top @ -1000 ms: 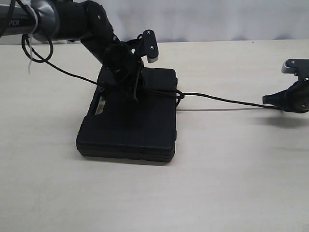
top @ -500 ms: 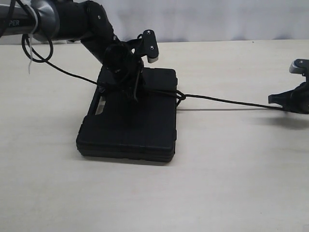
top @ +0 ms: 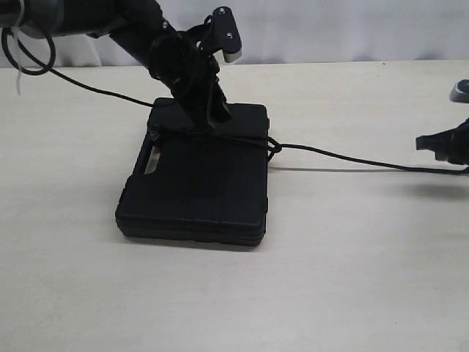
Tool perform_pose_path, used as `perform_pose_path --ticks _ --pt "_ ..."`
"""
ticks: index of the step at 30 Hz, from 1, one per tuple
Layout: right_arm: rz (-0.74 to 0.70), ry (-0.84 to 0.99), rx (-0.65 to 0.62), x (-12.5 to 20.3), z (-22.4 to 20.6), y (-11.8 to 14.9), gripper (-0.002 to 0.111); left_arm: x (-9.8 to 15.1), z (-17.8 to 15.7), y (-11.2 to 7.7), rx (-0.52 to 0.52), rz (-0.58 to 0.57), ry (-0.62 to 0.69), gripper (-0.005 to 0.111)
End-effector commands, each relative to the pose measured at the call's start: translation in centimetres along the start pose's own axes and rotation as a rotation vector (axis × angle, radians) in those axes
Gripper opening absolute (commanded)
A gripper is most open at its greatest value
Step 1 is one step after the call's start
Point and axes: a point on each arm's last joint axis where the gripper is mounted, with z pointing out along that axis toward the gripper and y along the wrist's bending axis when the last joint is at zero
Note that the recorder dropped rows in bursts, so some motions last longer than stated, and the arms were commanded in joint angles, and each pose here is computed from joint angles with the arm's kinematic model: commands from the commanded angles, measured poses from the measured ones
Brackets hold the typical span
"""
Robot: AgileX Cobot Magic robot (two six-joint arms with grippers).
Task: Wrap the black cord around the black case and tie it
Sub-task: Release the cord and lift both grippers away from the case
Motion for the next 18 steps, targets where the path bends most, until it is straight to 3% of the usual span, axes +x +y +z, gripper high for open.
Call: perform_pose_path --ticks 1,6,9,13,18 --pt "-0.044 -0.084 -0.058 -1.9 -4.9 1.2 0.004 -0.4 -1.2 0.8 -0.073 -0.106 -0.047 0.003" --pt "-0.056 -0.220 -0.094 -1.8 -9.8 2.6 0.004 -0.2 -3.7 2.1 -0.141 -0.223 -0.090 0.000" --pt "-0.083 -0.333 -0.230 -1.0 -12.8 4.6 0.004 -0.8 -6.4 2.4 -0.185 -0.306 -0.139 0.000" --pt "-0.114 -0.399 -0.306 1.0 -15.5 6.1 0.004 -1.7 -9.8 1.5 -0.232 -0.337 -0.196 0.000" --pt "-0.113 -0.484 -0.303 2.7 -18.8 7.0 0.004 0.0 -13.7 -1.3 -0.420 -0.386 -0.302 0.000"
